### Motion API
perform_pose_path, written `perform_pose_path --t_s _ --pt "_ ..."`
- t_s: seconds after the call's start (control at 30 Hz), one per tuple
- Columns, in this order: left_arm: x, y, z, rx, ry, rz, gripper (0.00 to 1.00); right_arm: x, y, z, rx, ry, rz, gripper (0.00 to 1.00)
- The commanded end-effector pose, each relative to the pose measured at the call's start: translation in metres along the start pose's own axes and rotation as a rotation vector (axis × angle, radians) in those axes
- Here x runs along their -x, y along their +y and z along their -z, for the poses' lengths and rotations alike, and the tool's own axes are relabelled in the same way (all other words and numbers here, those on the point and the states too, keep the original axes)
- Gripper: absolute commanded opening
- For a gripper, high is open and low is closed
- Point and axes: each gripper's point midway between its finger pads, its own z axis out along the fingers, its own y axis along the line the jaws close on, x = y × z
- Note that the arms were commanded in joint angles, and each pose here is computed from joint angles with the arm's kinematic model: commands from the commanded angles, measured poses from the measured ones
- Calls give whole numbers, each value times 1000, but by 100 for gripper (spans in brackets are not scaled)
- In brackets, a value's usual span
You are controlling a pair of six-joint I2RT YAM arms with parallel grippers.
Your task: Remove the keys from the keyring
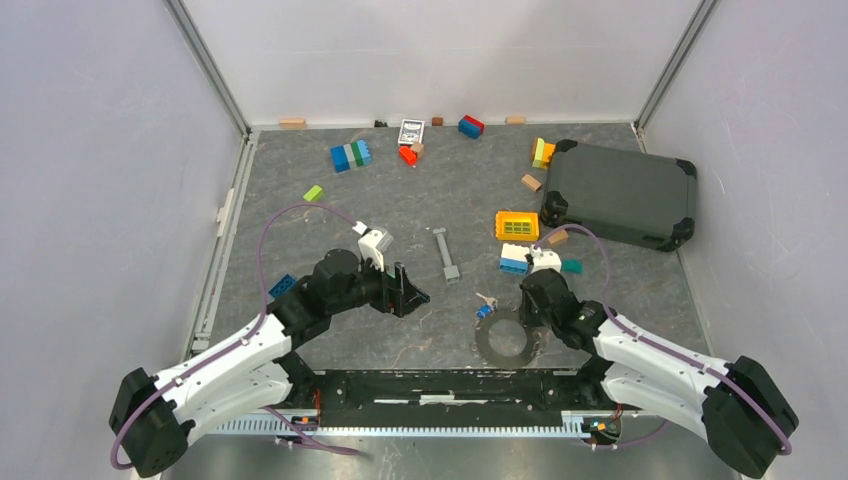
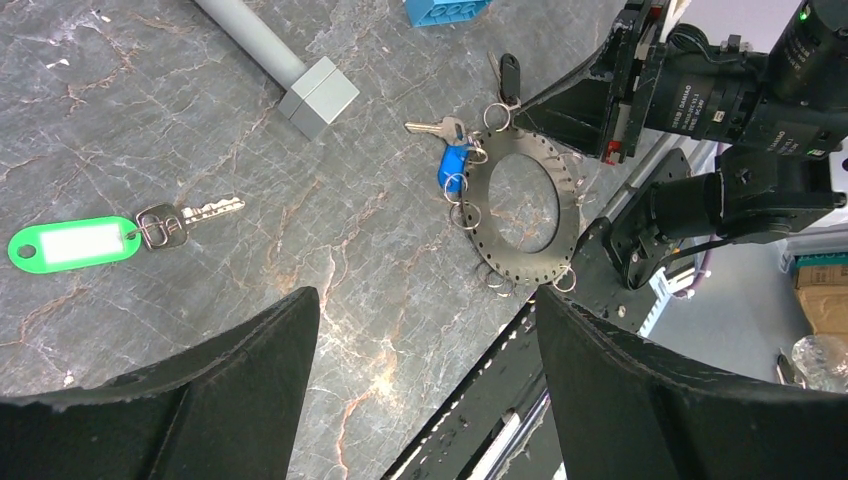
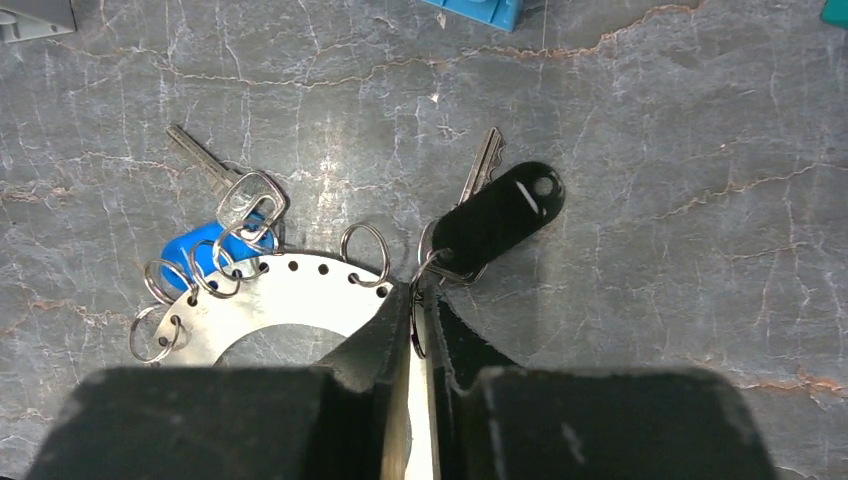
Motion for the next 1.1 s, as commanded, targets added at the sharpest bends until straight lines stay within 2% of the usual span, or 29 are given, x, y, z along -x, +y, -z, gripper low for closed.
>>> perform_pose_path --t_s 0.0,0.1,0.27,0.47,0.63,0.83,0.93,1.07 --pt "16 -11 5 -30 -46 11 85 19 5 5 24 -55 37 11" --pt "23 -15 8 -37 -64 -6 86 35 11 12 54 -107 85 1" --pt "45 -25 18 -52 -125 -73 86 74 39 33 188 -233 195 0" --pt "73 -38 38 -59 -209 -181 87 109 99 69 494 -366 402 0" --pt "81 -48 51 -84 -221 -253 85 101 150 104 844 -428 658 0" --pt "62 -67 57 -228 -181 -291 80 78 172 154 1141 -566 915 0" --pt "53 -84 62 -351 -176 -319 79 70 177 181 1260 -655 1014 0" --pt "46 -101 71 -470 -181 -380 79 67 180 200 1330 -707 1082 0"
